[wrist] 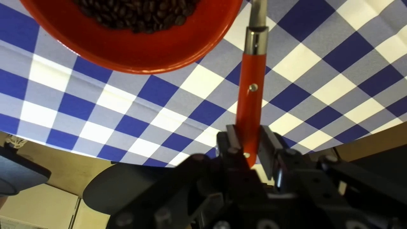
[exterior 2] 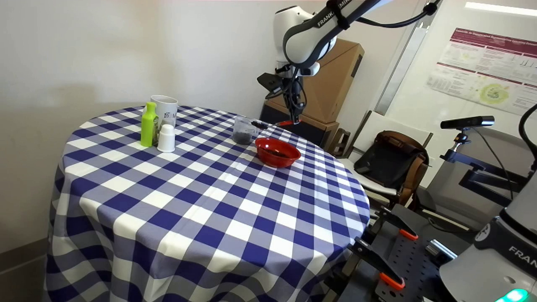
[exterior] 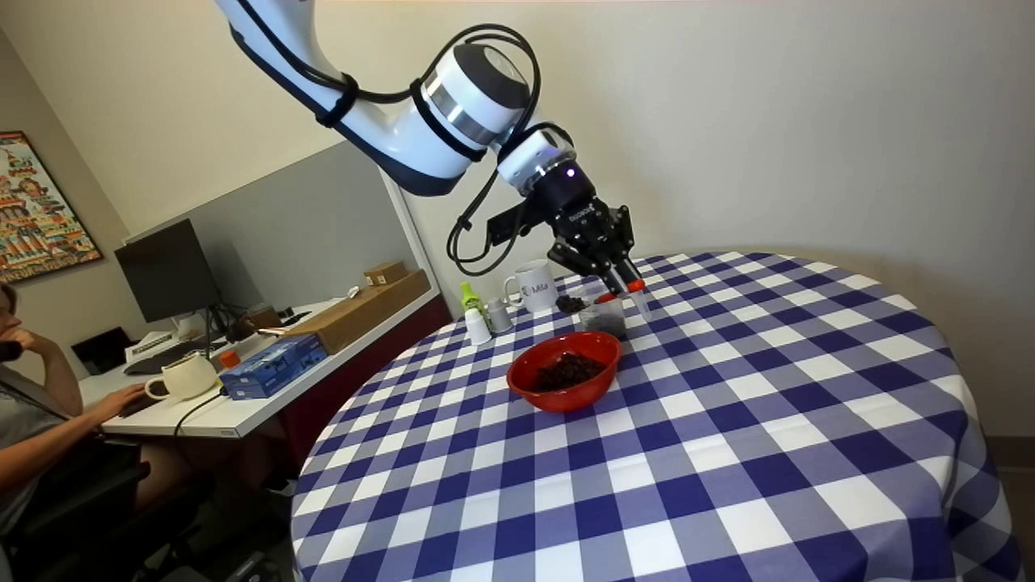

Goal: Put a spoonful of the things in the bowl into the jug

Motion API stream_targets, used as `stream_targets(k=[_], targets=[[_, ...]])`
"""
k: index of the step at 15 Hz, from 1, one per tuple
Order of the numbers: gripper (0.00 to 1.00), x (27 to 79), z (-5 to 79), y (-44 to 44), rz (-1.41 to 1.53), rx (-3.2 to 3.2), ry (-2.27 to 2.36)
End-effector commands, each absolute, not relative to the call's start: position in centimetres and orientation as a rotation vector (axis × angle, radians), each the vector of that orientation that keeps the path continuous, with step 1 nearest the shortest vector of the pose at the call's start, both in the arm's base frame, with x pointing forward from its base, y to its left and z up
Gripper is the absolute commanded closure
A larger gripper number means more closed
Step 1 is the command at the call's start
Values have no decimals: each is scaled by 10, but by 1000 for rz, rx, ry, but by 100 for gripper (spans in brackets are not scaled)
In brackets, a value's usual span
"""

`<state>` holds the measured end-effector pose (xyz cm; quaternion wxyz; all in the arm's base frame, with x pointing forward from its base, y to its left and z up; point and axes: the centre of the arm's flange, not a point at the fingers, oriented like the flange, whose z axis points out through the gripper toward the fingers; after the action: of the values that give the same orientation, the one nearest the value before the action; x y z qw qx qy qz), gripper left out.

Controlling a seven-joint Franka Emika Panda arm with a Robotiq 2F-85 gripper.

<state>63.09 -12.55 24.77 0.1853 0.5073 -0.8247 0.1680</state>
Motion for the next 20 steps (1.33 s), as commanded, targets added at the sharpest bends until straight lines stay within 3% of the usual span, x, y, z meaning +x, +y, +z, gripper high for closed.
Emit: stream_targets(k=[1,20], targets=[[95,653,251,-125,424,1423,-2313],[95,721,258,-124,509,1310,-2350]])
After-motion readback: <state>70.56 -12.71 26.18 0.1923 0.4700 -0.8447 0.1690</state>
